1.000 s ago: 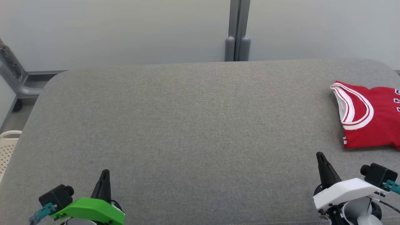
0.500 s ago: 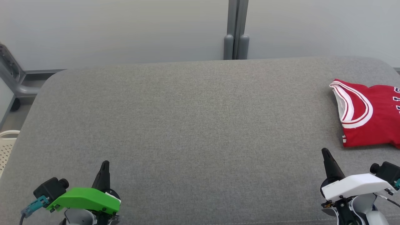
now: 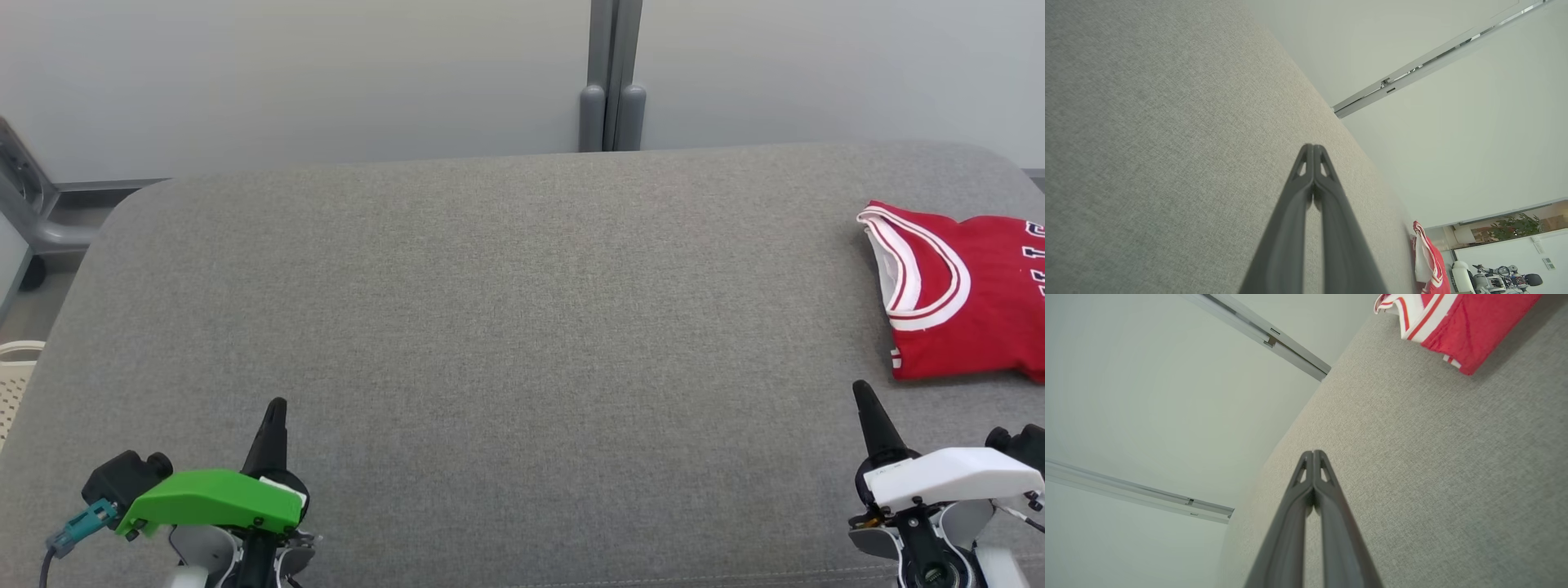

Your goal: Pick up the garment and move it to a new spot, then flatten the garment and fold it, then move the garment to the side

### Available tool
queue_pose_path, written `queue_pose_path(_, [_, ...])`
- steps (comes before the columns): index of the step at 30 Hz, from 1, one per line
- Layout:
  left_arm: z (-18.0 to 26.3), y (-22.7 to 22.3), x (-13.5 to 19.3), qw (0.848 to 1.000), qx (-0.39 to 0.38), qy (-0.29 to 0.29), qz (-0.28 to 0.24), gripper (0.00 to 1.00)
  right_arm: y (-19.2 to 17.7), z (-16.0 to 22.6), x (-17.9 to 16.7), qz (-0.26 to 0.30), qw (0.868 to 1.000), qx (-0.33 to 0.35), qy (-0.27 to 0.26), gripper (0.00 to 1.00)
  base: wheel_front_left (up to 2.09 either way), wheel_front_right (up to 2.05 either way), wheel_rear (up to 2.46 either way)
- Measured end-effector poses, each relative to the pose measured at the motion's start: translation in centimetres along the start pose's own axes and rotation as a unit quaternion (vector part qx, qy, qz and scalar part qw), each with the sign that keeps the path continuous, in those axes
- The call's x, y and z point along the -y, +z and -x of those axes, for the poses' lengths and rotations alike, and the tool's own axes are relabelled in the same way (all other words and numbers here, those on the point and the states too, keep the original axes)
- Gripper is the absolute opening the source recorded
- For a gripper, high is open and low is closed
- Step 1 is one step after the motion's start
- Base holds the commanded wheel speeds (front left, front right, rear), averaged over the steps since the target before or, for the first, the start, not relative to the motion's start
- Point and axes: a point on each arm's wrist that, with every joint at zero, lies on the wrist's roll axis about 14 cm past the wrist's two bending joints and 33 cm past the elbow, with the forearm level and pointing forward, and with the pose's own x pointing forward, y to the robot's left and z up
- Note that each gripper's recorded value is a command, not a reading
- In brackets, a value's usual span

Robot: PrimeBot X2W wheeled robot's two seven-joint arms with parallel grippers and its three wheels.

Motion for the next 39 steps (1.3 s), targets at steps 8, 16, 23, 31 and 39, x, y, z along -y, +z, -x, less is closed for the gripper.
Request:
queue_pose_path(8, [-0.6, 0.1, 0.3, 0.999, -0.001, -0.006, 0.039, 0.00, 0.6, -0.3, 0.2, -0.042, 0.999, 0.008, -0.001, 0.00, 0.00, 0.00, 0.00])
queue_pose_path(16, [-1.1, 0.3, 0.8, 0.997, -0.001, -0.016, 0.079, 0.00, 1.1, -0.4, 0.5, -0.083, 0.996, 0.015, -0.003, 0.00, 0.00, 0.00, 0.00])
queue_pose_path(23, [-1.6, 0.2, 1.4, 0.993, -0.001, -0.027, 0.116, 0.00, 1.6, -0.5, 0.8, -0.120, 0.993, 0.021, -0.005, 0.00, 0.00, 0.00, 0.00])
queue_pose_path(31, [-2.1, 0.4, 1.9, 0.988, -0.001, -0.037, 0.150, 0.00, 2.1, -0.7, 1.0, -0.153, 0.988, 0.028, -0.004, 0.00, 0.00, 0.00, 0.00])
queue_pose_path(39, [-2.6, 0.5, 2.2, 0.983, 0.001, -0.043, 0.179, 0.00, 2.5, -0.7, 1.3, -0.185, 0.982, 0.034, -0.005, 0.00, 0.00, 0.00, 0.00])
